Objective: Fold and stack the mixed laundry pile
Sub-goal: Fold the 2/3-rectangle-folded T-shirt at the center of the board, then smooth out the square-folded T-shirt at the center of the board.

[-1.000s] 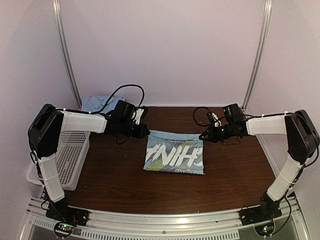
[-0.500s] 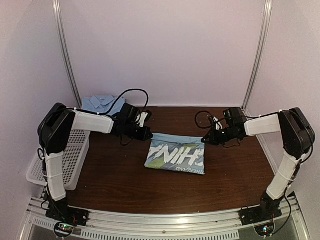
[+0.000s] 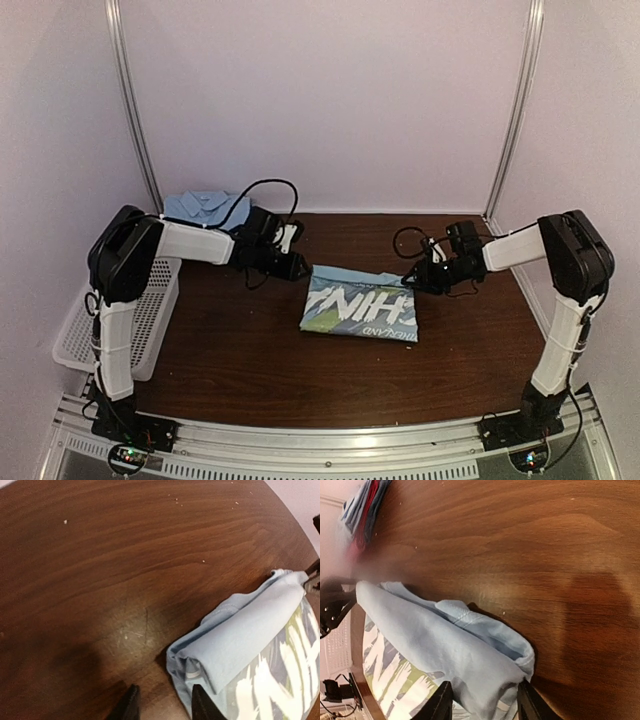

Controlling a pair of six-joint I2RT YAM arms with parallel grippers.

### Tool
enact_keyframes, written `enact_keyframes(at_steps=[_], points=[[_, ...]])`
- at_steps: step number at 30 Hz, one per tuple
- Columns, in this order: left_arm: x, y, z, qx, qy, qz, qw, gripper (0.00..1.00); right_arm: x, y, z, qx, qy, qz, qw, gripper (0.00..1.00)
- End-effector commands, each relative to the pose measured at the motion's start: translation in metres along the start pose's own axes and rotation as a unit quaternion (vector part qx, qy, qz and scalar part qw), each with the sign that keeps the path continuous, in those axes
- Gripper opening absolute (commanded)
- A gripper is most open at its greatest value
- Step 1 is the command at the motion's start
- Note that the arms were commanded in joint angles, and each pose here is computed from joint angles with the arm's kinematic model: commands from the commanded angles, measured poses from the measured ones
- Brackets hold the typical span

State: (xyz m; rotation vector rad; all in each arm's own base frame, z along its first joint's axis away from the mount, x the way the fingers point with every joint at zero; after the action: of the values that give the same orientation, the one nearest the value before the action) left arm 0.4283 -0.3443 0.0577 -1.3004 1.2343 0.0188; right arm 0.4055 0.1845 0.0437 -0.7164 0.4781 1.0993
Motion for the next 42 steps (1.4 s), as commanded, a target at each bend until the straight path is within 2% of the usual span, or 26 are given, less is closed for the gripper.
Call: enact_keyframes(at_steps=[1,3,6,9,11,13,17,22,26,34,37,39,42], points=[[-0.055,-0.051,0.002,0.022,-0.023,-0.08,0.996,0.49,-0.037,-0.025,0.031,-0.026,-0.017,-0.052,0.998,0.52],[-0.075,-0.056,-0.007,0.041,-0.015,-0.099,0.994,0.57,-0.055,-0.022,0.05,-0.039,-0.043,-0.06,0.997,0.59],[-0.089,-0.054,-0.025,0.067,0.019,-0.121,0.99,0.59,-0.062,-0.003,0.067,-0.053,-0.065,-0.044,0.996,0.65],[-0.081,-0.042,-0.049,0.101,0.059,-0.116,0.986,0.57,-0.056,0.019,0.078,-0.062,-0.079,-0.024,0.995,0.6],[-0.069,-0.038,-0.064,0.118,0.087,-0.107,0.983,0.52,-0.046,0.03,0.082,-0.064,-0.088,-0.008,0.994,0.55],[-0.055,-0.037,-0.074,0.124,0.111,-0.108,0.98,0.47,-0.034,0.033,0.083,-0.063,-0.093,0.0,0.994,0.5],[-0.027,-0.04,-0.078,0.11,0.142,-0.108,0.978,0.43,-0.012,0.026,0.084,-0.061,-0.114,0.001,0.992,0.47],[0.009,-0.044,-0.072,0.108,0.149,-0.101,0.978,0.41,0.017,0.005,0.069,-0.068,-0.096,0.003,0.993,0.44],[0.032,-0.05,-0.059,0.102,0.141,-0.101,0.98,0.4,0.031,-0.015,0.051,-0.044,-0.106,-0.007,0.993,0.43],[0.068,-0.043,-0.019,0.031,0.13,-0.102,0.986,0.39,0.061,-0.032,0.012,-0.005,-0.095,-0.006,0.995,0.43],[0.075,-0.032,-0.01,0.008,0.124,-0.085,0.989,0.38,0.066,-0.032,0.006,0.007,-0.092,-0.005,0.996,0.46],[0.077,-0.025,0.004,-0.013,0.087,-0.064,0.994,0.39,0.065,-0.031,0.006,0.008,-0.094,-0.003,0.996,0.47],[0.067,-0.027,0.014,-0.018,0.073,-0.056,0.996,0.4,0.046,-0.036,0.023,-0.005,-0.104,-0.014,0.995,0.52]])
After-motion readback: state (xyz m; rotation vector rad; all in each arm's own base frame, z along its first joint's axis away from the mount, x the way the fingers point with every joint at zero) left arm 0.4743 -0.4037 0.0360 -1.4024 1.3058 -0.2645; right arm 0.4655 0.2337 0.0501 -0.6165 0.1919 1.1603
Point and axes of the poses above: each gripper's point midway between its finger pads, its own x axis out along the fingers, its own z axis along the line the jaws close on, y = z × x, the point moved 1 cm from there along -x, back along the fingers, and after that the axes turned 10 degrees about x, right-handed, at the moved point
